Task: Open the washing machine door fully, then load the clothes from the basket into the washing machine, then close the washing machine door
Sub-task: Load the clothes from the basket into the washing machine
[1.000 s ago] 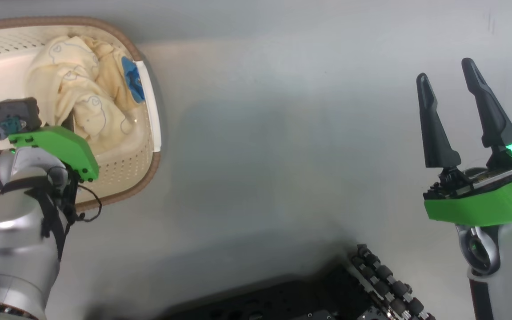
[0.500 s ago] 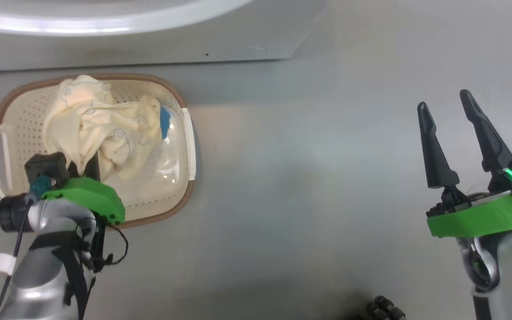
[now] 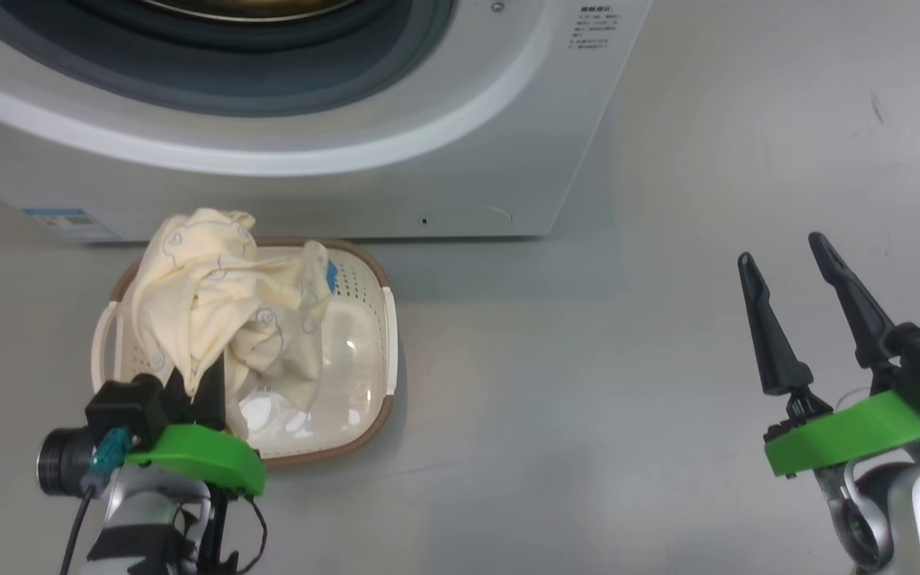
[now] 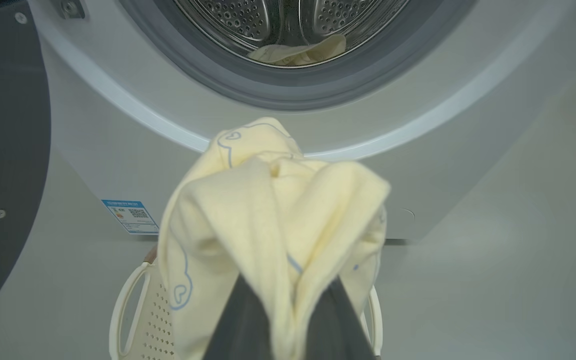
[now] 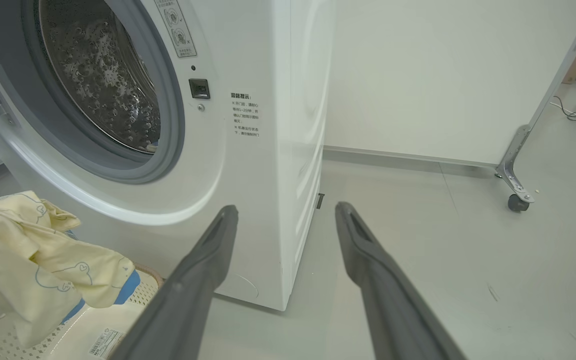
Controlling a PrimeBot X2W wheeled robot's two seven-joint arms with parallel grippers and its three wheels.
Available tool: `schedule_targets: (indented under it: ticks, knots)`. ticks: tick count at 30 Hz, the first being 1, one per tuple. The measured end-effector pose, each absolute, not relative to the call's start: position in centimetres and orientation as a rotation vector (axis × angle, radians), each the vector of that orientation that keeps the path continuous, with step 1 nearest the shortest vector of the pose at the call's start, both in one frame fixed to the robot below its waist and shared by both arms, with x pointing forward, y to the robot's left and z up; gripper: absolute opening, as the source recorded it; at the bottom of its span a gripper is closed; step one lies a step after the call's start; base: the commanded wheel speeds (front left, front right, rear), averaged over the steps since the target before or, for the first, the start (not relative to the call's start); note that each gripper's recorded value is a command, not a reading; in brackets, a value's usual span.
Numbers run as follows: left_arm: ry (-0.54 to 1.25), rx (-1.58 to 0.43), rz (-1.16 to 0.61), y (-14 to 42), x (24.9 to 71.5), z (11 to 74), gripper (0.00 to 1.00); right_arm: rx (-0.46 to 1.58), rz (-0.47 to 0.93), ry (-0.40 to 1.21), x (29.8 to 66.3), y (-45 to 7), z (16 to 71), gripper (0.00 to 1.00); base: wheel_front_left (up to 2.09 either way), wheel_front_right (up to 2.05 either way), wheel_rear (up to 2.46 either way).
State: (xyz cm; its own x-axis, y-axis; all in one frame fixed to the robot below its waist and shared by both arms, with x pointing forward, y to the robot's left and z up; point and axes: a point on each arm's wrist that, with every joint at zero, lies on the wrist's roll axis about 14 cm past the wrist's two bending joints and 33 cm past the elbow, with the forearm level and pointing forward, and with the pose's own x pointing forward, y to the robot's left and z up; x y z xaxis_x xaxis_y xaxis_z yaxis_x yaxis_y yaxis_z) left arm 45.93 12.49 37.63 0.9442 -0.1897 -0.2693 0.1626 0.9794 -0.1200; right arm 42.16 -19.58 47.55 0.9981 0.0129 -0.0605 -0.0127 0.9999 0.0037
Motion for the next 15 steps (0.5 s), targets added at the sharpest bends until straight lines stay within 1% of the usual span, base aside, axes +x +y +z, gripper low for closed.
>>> schedule_targets:
  ticks: [10,15]
  knots:
    - [0.171,-0.076,-0.169,13.5,41.7,42.7,0.0,0.013,0.031,0.017,38.8,-18.9,50.5,1.0,0.0,0.0,0.0]
    - [0.117,-0.066,-0.166,13.8,40.5,44.8,0.0,0.015,0.039,-0.004,37.6,-18.6,51.7,1.0,0.0,0.0,0.0]
